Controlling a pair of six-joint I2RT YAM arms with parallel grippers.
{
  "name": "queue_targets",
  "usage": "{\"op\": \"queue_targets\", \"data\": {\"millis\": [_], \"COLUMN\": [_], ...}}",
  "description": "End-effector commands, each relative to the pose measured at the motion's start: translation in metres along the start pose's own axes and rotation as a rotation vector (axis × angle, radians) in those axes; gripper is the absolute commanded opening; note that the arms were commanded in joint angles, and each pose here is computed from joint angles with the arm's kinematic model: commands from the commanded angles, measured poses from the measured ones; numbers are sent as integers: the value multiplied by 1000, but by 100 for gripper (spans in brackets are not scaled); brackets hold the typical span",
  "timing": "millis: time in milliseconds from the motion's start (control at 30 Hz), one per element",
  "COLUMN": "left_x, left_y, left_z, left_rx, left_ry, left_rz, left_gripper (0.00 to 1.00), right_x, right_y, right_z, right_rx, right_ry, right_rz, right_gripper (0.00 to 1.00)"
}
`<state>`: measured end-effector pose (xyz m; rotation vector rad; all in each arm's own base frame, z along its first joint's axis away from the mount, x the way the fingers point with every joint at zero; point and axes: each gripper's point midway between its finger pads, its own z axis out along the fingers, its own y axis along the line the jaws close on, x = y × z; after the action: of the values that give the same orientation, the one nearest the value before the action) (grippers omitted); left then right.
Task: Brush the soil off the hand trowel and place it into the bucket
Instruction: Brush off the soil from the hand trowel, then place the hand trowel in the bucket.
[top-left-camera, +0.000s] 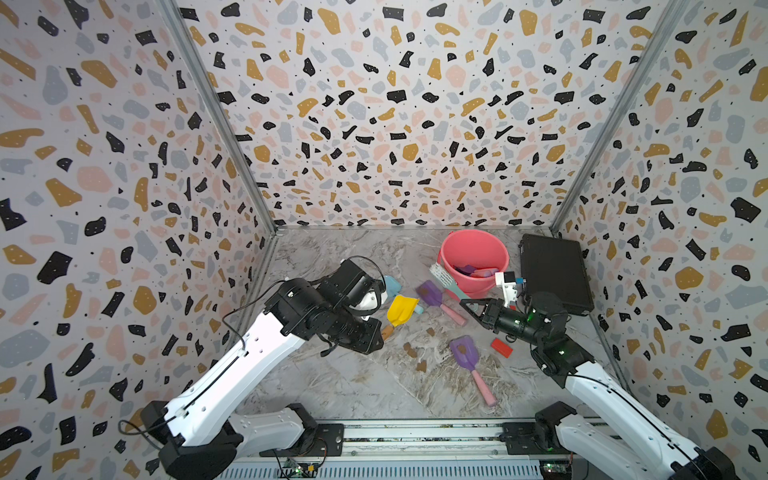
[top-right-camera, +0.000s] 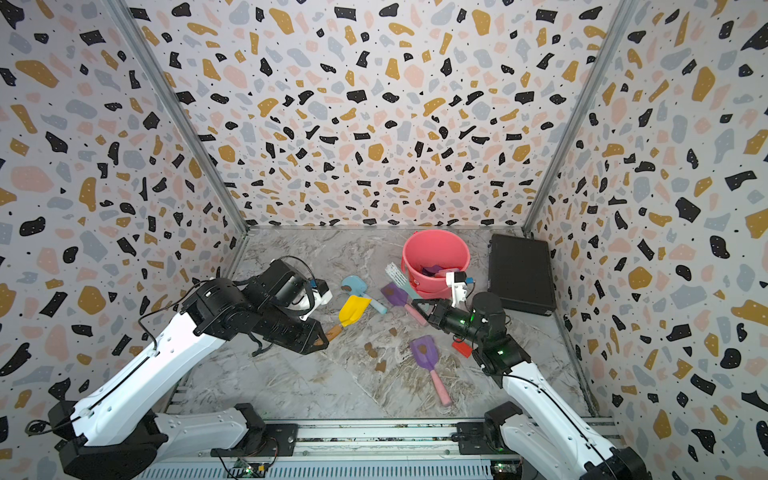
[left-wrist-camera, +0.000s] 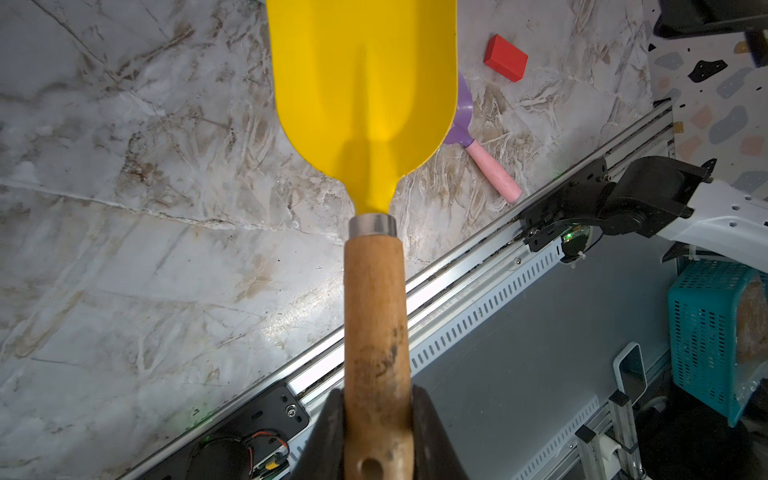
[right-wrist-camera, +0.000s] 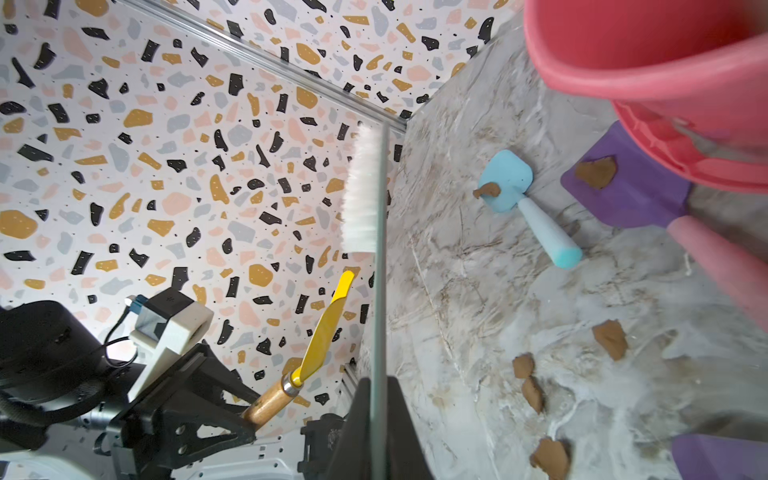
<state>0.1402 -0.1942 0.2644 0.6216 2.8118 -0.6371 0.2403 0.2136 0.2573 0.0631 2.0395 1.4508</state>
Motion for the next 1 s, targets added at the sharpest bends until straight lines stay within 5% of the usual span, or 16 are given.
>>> {"op": "queue_targets", "data": {"millis": [0, 233, 500, 700, 967], "left_x": [0, -48, -150, -221, -291], "left_y": [11, 0, -72, -116, -140], "left_z": [2, -12, -23, -28, 25], "left_rx": [-59, -84, 199, 456, 831], "left_ry": [5, -120, -307, -410, -280], "left_rz": [39, 54, -86, -259, -703], "left_gripper": [0, 0, 0, 0, 0], "right_x": [1, -36, -35, 8, 86], "right_y": [6, -1, -29, -40, -84], "right_z": [-23, -85, -156, -162, -140], "right_rx": [122, 469, 715, 603, 575], "right_ry": [32, -137, -327, -276, 39], "right_rz": [-253, -527, -416, -312, -78], "right_gripper": [0, 0, 0, 0, 0]}}
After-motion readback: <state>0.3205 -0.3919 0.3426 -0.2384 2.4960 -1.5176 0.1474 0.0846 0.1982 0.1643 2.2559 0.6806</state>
